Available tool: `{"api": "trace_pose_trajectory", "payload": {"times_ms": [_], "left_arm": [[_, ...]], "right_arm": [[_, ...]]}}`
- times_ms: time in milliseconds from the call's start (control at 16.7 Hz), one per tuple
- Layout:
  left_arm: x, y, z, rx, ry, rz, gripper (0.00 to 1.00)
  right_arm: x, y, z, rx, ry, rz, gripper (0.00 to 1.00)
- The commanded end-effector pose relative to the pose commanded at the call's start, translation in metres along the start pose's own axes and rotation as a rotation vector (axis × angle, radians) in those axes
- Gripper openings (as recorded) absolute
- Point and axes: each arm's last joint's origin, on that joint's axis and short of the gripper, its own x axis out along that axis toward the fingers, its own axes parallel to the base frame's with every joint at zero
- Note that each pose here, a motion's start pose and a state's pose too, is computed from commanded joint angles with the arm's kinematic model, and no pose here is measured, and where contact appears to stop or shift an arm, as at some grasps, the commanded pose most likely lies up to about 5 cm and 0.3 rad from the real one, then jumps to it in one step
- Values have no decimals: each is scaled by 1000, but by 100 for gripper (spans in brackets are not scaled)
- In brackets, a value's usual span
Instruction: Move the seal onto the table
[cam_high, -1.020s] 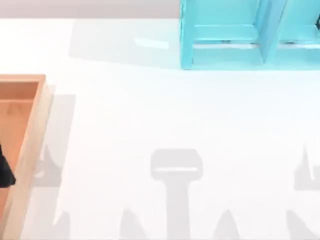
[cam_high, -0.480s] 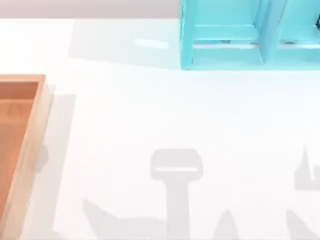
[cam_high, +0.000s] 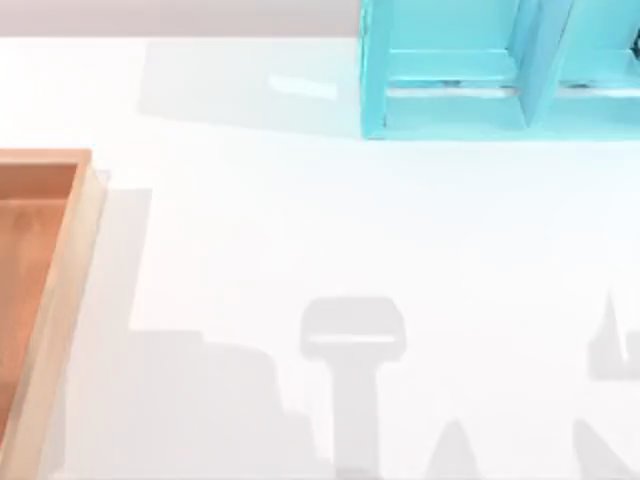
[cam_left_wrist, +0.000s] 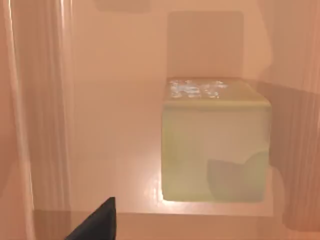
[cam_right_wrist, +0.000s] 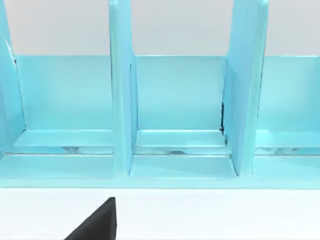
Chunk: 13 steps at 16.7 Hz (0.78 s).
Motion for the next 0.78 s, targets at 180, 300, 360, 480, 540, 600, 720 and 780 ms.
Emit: {"api": "trace_pose_trajectory", "payload": {"times_ms": [180, 300, 360, 480, 540, 600, 720, 780], "left_arm": [[10, 13, 15, 1, 112, -37, 100], [12, 16, 18, 1, 137, -46, 100], [12, 16, 18, 1, 137, -46, 100], [12, 16, 18, 1, 137, -46, 100], [12, 14, 18, 5, 135, -45, 100], [13, 14, 18, 4, 135, -45, 100], [23, 15, 17, 2, 140, -47, 100], [32, 15, 17, 1, 140, -47, 100]], "right_arm": [[0, 0, 0, 0, 0, 0, 100], [0, 0, 0, 0, 0, 0, 100], [0, 0, 0, 0, 0, 0, 100], [0, 0, 0, 0, 0, 0, 100], [0, 0, 0, 0, 0, 0, 100], [0, 0, 0, 0, 0, 0, 100], [0, 0, 0, 0, 0, 0, 100], [0, 0, 0, 0, 0, 0, 100]]}}
